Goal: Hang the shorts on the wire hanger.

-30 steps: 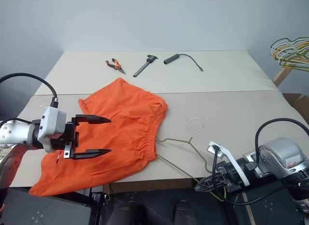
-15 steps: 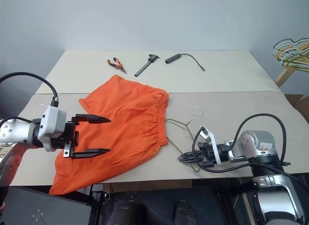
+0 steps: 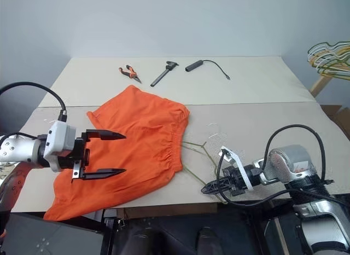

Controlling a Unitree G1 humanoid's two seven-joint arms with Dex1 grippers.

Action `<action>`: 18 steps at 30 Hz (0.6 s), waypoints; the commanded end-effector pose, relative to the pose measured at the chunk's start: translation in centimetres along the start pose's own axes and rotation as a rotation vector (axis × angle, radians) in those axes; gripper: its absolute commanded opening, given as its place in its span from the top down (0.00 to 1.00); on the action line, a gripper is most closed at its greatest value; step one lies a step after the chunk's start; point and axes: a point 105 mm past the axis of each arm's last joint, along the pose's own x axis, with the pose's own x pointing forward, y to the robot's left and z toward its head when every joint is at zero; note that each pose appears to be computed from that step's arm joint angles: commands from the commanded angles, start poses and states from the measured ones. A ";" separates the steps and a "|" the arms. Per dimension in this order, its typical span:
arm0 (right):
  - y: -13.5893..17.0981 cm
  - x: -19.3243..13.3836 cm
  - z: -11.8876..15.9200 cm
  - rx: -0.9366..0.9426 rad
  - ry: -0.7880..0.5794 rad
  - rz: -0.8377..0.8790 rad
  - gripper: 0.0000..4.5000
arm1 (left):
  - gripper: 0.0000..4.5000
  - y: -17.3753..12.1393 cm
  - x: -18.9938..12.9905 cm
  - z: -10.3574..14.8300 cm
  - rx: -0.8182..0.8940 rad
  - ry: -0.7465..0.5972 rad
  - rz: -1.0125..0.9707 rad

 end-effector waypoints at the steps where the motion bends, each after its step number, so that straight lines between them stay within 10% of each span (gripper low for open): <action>1: 1.5 0.4 -0.8 -0.027 0.028 0.063 1.00 | 0.01 -0.2 0.3 0.4 0.028 -0.016 -0.005; 15: -3.2 0.3 2.2 0.108 -0.123 -0.117 1.00 | 0.01 -1.4 1.1 -0.8 0.024 0.038 -0.079; 18: -3.0 0.4 2.2 0.105 -0.131 -0.106 1.00 | 0.14 -1.6 1.6 -1.7 0.016 0.064 -0.063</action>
